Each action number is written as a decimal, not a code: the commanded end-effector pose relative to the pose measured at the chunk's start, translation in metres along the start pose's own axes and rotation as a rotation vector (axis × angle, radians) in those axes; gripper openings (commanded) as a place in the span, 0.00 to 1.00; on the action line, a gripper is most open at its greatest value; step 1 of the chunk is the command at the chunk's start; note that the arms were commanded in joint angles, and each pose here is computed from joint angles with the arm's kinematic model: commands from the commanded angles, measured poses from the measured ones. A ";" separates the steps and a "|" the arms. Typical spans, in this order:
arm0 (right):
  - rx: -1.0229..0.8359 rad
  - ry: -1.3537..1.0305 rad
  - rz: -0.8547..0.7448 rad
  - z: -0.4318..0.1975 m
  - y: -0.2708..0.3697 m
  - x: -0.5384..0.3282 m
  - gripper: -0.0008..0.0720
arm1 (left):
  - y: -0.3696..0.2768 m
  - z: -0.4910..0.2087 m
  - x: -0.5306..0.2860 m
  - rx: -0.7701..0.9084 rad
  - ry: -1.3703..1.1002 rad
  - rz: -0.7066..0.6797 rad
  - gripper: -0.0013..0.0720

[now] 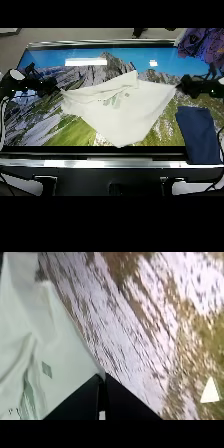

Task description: Fold the clothes and pants, and hang the long-sleeved shirts on hangers.

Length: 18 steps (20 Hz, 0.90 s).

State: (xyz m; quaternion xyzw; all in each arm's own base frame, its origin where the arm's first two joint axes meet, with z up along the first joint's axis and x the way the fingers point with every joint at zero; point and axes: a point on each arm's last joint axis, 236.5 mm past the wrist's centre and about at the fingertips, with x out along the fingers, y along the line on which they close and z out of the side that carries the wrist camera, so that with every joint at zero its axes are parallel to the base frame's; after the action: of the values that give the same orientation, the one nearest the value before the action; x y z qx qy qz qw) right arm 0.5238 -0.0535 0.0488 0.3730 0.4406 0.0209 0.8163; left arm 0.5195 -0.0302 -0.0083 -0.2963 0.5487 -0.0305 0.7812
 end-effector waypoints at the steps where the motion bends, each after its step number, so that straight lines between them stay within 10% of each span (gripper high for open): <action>1: -0.010 -0.117 0.023 0.041 0.032 0.013 0.06 | -0.004 -0.007 0.002 0.010 0.023 0.000 0.04; 2: -0.017 -0.091 0.021 0.033 0.034 0.024 0.10 | -0.005 -0.010 0.003 0.013 0.036 0.001 0.04; 6: -0.096 0.041 0.017 0.002 0.034 0.017 0.85 | -0.005 -0.021 0.003 0.015 0.080 0.006 0.04; 14: -0.183 0.472 -0.064 -0.121 -0.017 -0.048 0.66 | -0.004 -0.034 0.001 0.016 0.132 0.011 0.04; 18: -0.033 0.592 -0.015 -0.247 -0.034 -0.038 0.86 | -0.004 -0.034 0.001 0.016 0.133 0.011 0.04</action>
State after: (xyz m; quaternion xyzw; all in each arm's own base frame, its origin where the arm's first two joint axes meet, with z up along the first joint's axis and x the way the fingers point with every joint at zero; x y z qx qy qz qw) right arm 0.3706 0.0159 0.0048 0.2990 0.6379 0.1224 0.6991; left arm 0.4933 -0.0474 -0.0147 -0.2848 0.5975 -0.0491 0.7480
